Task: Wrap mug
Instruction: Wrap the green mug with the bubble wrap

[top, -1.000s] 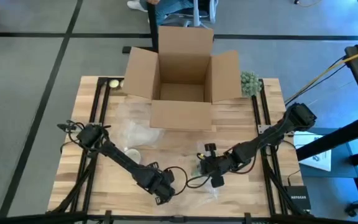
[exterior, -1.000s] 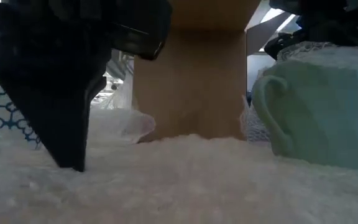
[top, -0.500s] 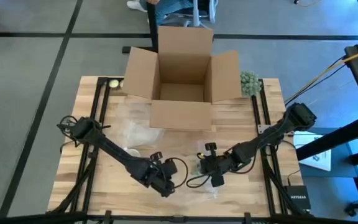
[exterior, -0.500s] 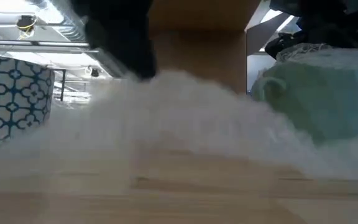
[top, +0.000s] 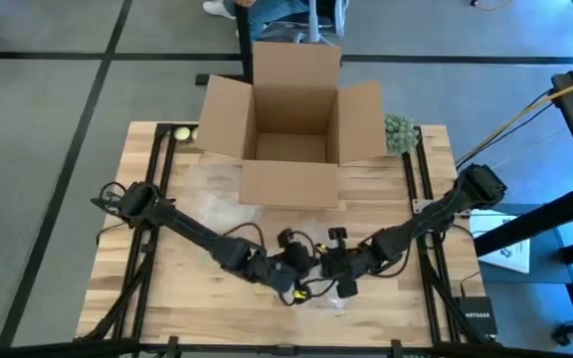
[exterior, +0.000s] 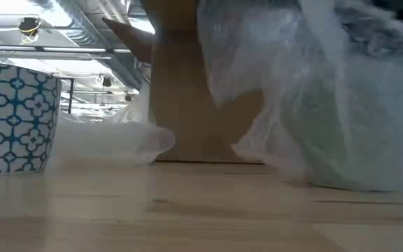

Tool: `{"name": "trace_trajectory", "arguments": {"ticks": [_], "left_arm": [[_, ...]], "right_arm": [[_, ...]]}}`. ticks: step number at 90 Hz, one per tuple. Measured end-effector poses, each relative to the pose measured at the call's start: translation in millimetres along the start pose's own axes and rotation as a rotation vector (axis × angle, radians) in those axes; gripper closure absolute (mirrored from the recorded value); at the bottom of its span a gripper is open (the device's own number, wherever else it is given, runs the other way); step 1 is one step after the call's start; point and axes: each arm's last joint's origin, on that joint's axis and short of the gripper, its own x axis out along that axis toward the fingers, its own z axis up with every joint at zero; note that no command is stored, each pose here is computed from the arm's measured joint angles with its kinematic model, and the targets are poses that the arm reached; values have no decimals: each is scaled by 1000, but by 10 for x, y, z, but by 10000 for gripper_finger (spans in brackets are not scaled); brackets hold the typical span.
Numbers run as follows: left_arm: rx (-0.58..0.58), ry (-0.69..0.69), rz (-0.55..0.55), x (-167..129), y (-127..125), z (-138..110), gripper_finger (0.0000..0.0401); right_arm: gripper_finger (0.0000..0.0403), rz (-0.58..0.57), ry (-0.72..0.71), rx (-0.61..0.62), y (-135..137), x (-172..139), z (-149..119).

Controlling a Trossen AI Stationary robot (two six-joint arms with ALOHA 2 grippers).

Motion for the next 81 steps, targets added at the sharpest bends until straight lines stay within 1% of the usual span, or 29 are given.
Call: {"name": "trace_trajectory", "arguments": {"ticks": [14, 21, 37, 49, 68, 75, 81], "left_arm": [[-9, 13, -3, 139, 46, -51, 401], [-6, 23, -9, 232, 51, -118, 401], [-4, 40, -23, 340, 36, -229, 401], [-7, 43, -32, 362, 40, -237, 401], [-8, 43, -35, 372, 39, -244, 401], [-10, 41, -36, 372, 38, -242, 401], [-11, 40, -36, 372, 37, -241, 401]], "right_arm": [[402, 0, -5, -3, 2, 1, 5], [402, -1, -1, -4, 0, -9, 14], [402, -1, 3, -6, 5, -96, 126], [402, -20, 66, -7, -23, -237, 198], [402, -55, 209, -28, -35, -474, 204], [402, -63, 228, -29, -28, -539, 212], [402, -84, 211, -39, -22, -587, 207]]}}
